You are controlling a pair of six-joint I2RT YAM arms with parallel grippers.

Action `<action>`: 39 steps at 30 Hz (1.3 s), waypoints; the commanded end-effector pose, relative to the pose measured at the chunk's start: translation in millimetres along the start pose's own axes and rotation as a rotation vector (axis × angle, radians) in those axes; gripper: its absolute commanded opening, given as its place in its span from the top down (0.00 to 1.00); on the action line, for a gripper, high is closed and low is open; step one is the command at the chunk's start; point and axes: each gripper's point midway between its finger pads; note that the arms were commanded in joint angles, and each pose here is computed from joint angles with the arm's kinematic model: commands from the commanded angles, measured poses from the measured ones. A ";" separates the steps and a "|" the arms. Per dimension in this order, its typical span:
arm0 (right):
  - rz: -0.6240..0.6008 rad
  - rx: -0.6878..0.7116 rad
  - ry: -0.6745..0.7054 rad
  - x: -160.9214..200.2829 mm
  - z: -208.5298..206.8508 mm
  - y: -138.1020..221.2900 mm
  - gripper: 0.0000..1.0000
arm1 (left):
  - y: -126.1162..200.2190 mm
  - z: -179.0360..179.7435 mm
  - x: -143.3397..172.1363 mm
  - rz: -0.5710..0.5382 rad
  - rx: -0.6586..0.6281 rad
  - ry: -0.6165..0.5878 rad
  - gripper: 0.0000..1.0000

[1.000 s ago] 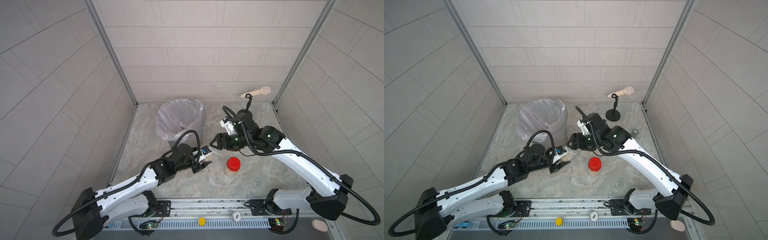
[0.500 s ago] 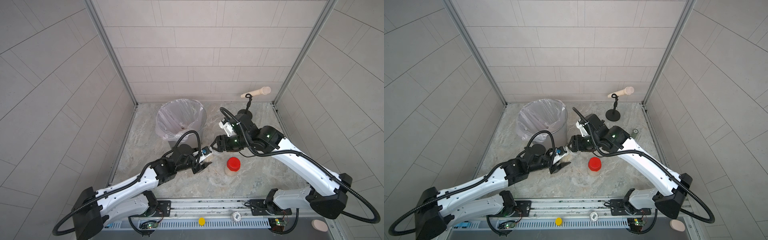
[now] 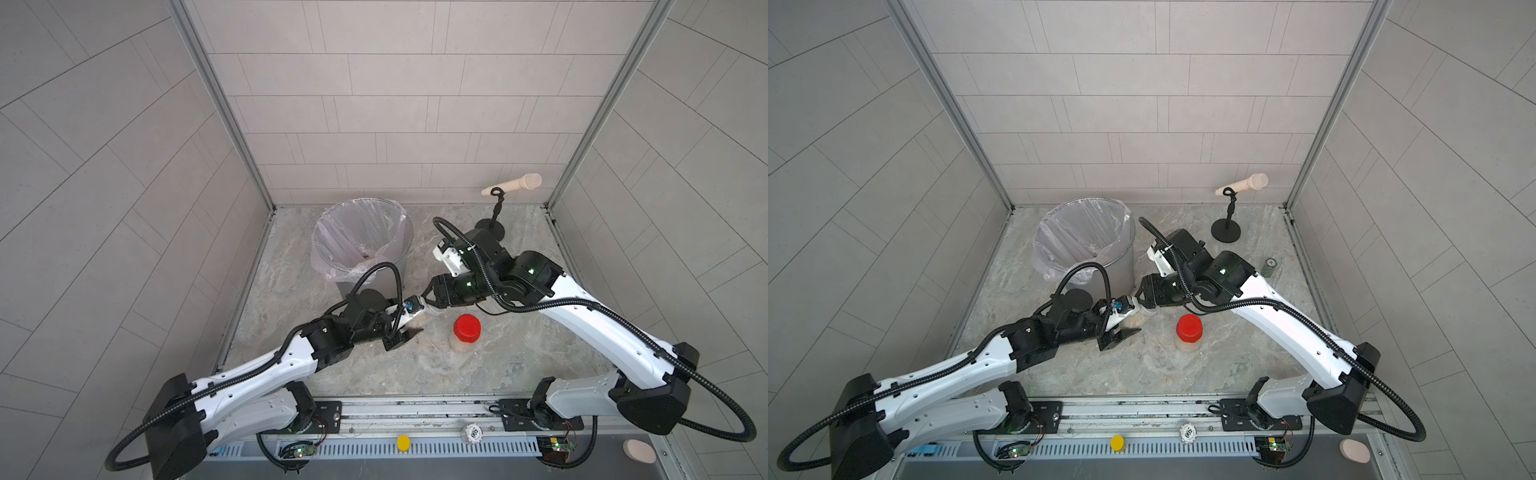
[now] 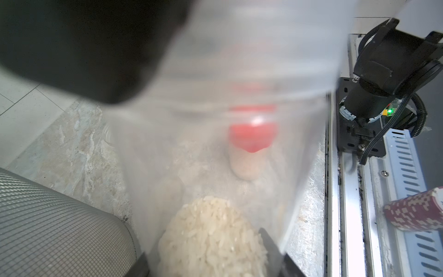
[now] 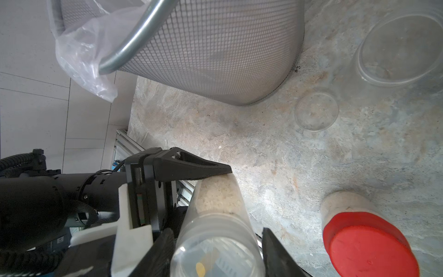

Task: Empty moldy rice from jars
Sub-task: Unscrew the lid from the jar.

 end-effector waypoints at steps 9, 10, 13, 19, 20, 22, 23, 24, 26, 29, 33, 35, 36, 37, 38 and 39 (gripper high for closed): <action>0.173 -0.099 0.241 49.2 9.9 -3.1 0.52 | 12.6 -8.5 -39.9 -0.151 0.047 -0.010 0.58; 0.185 -0.102 0.266 51.0 9.5 -3.3 0.52 | 11.8 -8.8 -38.5 -0.147 0.049 -0.009 0.59; 0.221 -0.128 0.349 56.6 11.1 -2.3 0.53 | 11.4 -9.6 -38.0 -0.146 0.056 -0.005 0.59; 0.221 -0.122 0.503 52.8 11.4 5.6 0.56 | 12.2 -8.5 -37.3 -0.146 0.054 -0.004 0.60; 0.214 -0.134 0.548 53.2 12.5 7.0 0.56 | 11.8 -8.1 -36.8 -0.143 0.055 -0.002 0.61; 0.204 -0.139 0.614 53.7 11.3 6.3 0.57 | 11.3 -7.9 -35.9 -0.138 0.062 0.001 0.62; 0.204 -0.149 0.645 54.3 11.5 5.5 0.57 | 11.0 -8.3 -35.1 -0.135 0.067 0.003 0.64; 0.205 -0.152 0.672 54.4 10.6 3.9 0.57 | 10.6 -8.1 -34.9 -0.134 0.069 0.005 0.65; 0.210 -0.185 0.722 57.3 13.5 1.8 0.57 | 9.6 -8.9 -33.4 -0.131 0.077 0.009 0.68; 0.204 -0.202 0.829 58.0 13.2 1.3 0.57 | 8.1 -10.0 -32.0 -0.131 0.088 0.018 0.70; 0.175 -0.197 0.932 53.1 9.1 4.6 0.54 | 9.3 -10.6 -33.6 -0.142 0.091 0.022 0.70; 0.160 -0.226 0.987 53.2 10.0 5.8 0.54 | 10.0 -10.9 -33.9 -0.145 0.091 0.020 0.70; 0.153 -0.245 1.027 55.2 11.6 6.9 0.54 | 10.2 -10.8 -34.3 -0.146 0.090 0.021 0.70; 0.147 -0.260 1.062 57.3 12.7 8.0 0.53 | 10.5 -10.7 -34.7 -0.147 0.089 0.019 0.70; 0.136 -0.262 1.098 57.6 13.2 9.6 0.52 | 10.7 -10.6 -35.4 -0.149 0.089 0.021 0.70; 0.125 -0.255 1.116 56.5 12.1 10.1 0.51 | 10.7 -10.9 -35.0 -0.148 0.091 0.022 0.70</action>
Point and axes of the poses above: each gripper's point midway between its finger pads, its own y axis back along the fingers, its own z axis along the line the jaws close on, x = y × z, and after that the axes turned 15 degrees about y, right-handed
